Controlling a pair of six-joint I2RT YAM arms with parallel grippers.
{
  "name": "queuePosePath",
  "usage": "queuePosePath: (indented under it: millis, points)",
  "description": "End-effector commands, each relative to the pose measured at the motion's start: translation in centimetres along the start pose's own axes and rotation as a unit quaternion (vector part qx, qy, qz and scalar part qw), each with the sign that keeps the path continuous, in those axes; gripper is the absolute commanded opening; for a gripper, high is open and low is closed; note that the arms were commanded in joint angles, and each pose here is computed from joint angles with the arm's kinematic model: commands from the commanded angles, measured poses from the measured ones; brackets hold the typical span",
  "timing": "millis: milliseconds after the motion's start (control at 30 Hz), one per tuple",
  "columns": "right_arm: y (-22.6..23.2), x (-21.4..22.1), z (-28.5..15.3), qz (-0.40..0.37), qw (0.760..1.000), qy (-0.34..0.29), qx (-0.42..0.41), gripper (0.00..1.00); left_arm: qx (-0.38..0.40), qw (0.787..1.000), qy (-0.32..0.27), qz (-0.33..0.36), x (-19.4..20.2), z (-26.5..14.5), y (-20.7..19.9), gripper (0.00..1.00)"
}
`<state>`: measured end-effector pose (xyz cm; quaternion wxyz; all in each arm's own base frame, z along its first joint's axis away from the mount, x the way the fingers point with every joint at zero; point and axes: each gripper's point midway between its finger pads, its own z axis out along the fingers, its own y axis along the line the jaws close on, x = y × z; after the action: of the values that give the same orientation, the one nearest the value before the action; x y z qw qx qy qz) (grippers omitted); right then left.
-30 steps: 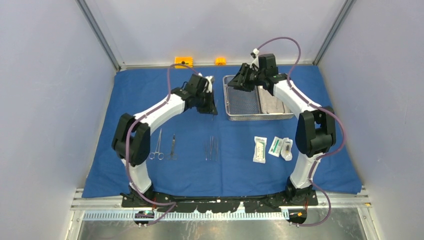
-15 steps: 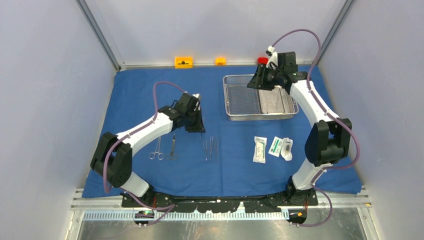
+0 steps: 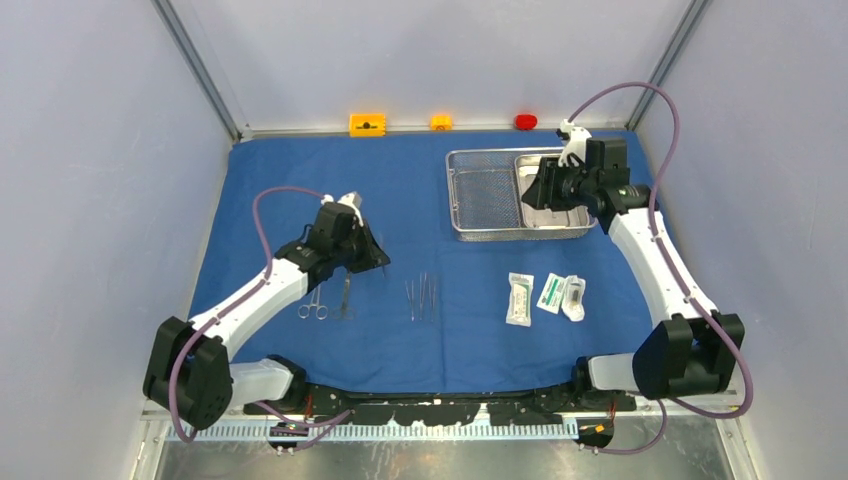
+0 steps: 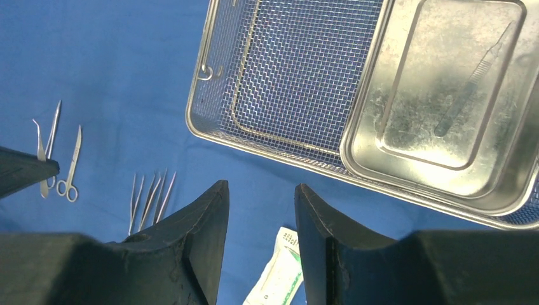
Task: Open and lay out the surgical kit
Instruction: Place the medical item in the surgical kit.
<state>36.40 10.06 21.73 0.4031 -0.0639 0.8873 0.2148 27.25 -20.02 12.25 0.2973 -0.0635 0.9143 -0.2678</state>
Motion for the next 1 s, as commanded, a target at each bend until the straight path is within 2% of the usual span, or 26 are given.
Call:
queuePosePath:
  millis: [0,133,300,467,967]
  points:
    - [0.0,-1.4,-1.6,-0.030,0.998,-0.048,0.010,0.48,0.065,0.998,-0.007,-0.019,-1.0,-0.9,-2.3,0.00]
    - [0.0,-1.4,-1.7,-0.030,0.998,-0.049,0.009,0.47,0.042,0.997,0.056,-0.027,1.8,-0.9,-1.0,0.00]
    - [-0.4,-0.8,-1.3,-0.030,0.999,-0.034,0.014,0.47,-0.068,0.990,0.121,-0.030,4.8,-0.7,3.2,0.00]
    - [-0.7,-0.9,-1.2,-0.033,0.999,-0.036,0.022,0.46,-0.099,0.978,0.179,-0.030,7.4,-1.6,3.6,0.00]
    - [-1.0,-0.5,-1.3,-0.035,0.998,-0.034,0.026,0.46,-0.094,0.979,0.181,-0.012,7.7,2.6,2.5,0.00]
